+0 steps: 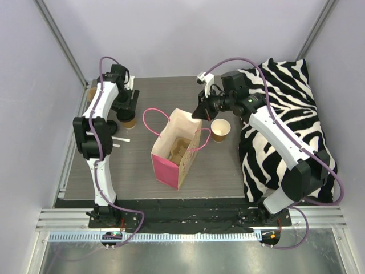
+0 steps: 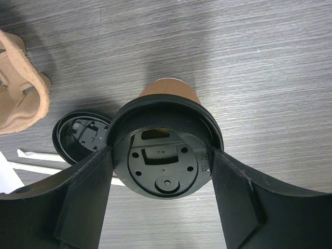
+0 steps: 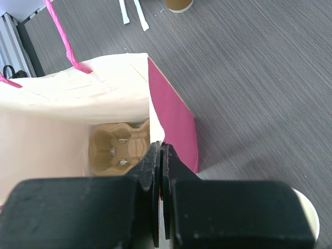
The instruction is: Pack the takeout coffee
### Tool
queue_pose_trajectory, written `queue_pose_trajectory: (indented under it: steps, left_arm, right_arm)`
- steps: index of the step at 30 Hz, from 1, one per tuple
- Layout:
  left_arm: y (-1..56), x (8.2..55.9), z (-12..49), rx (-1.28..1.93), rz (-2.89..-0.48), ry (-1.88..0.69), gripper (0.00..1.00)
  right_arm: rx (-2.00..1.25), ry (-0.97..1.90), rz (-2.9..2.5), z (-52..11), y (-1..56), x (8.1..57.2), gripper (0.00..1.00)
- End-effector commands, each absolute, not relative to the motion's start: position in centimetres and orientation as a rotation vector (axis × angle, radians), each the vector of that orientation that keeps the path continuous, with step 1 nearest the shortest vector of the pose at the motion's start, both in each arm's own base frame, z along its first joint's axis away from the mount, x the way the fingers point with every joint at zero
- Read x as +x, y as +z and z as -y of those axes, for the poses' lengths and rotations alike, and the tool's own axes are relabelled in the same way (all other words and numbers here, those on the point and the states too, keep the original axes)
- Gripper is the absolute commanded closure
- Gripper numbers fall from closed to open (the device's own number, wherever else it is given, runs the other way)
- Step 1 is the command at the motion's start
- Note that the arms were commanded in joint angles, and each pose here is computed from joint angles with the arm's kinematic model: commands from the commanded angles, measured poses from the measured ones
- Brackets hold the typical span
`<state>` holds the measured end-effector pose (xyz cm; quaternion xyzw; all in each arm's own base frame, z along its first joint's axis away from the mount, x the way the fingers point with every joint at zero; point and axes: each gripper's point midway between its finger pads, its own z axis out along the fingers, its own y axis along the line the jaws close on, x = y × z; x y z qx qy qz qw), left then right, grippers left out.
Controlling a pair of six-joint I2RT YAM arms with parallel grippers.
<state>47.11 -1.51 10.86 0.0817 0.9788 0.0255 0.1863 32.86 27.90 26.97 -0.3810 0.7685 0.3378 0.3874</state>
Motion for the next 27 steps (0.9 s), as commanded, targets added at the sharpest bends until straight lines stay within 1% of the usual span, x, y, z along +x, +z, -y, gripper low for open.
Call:
queue_pose_trajectory:
  steps: [1, 2, 3, 5, 6, 11, 12, 14, 15, 18, 19, 21, 27]
  left_arm:
    - [3.2, 43.1, -0.1, 0.277, -3.015, 0.165, 0.27]
    - [3.6, 43.4, 0.0, 0.275, -2.999, 0.158, 0.29]
    - [4.0, 43.5, 0.1, 0.271, -2.989, 0.151, 0.35]
    - [5.5, 43.8, 0.4, 0.263, -2.953, 0.126, 0.41]
    - [6.4, 44.1, 0.5, 0.256, -2.933, 0.122, 0.46]
    - [10.7, 44.3, 0.8, 0.267, -2.86, 0.114, 0.56]
    - [12.2, 44.4, 0.9, 0.267, -2.825, 0.111, 0.6]
    - [13.8, 44.3, 0.9, 0.281, -2.793, 0.104, 0.62]
    - [15.8, 44.1, 1.2, 0.286, -2.748, 0.084, 0.65]
    - [19.0, 43.7, 1.8, 0.302, -2.667, 0.039, 0.67]
    - [21.0, 43.4, 1.8, 0.296, -2.62, 0.041, 0.67]
    - [23.6, 43.0, 2.8, 0.31, -2.563, -0.033, 0.7]
    - [32.9, 40.5, 4.4, 0.308, -2.337, -0.133, 0.7]
  right_arm:
    - [-0.968, 0.854, -1.938, -28.1, 27.7, 33.3, 0.99]
    - [-0.969, 0.851, -1.935, -28.0, 27.8, 33.3, 0.99]
    - [-0.97, 0.85, -1.935, -28.1, 27.8, 33.3, 0.99]
    - [-0.971, 0.849, -1.931, -28.1, 27.9, 33.3, 0.99]
    - [-0.973, 0.85, -1.932, -28.1, 27.9, 33.3, 0.99]
    - [-0.969, 0.847, -1.925, -28.0, 28.2, 33.3, 0.99]
    - [-0.972, 0.847, -1.92, -28.0, 28.3, 33.2, 0.99]
    - [-0.973, 0.841, -1.917, -27.9, 28.4, 33.2, 0.99]
    - [-0.978, 0.838, -1.911, -27.8, 28.6, 33.0, 0.99]
    - [-0.986, 0.832, -1.902, -27.6, 28.8, 32.7, 0.99]
    - [-0.991, 0.828, -1.895, -27.6, 28.9, 32.6, 0.99]
    - [-0.998, 0.824, -1.881, -27.5, 29.3, 32.4, 0.99]
    - [-1.031, 0.837, -1.788, -27.5, 31.5, 31.6, 0.99]
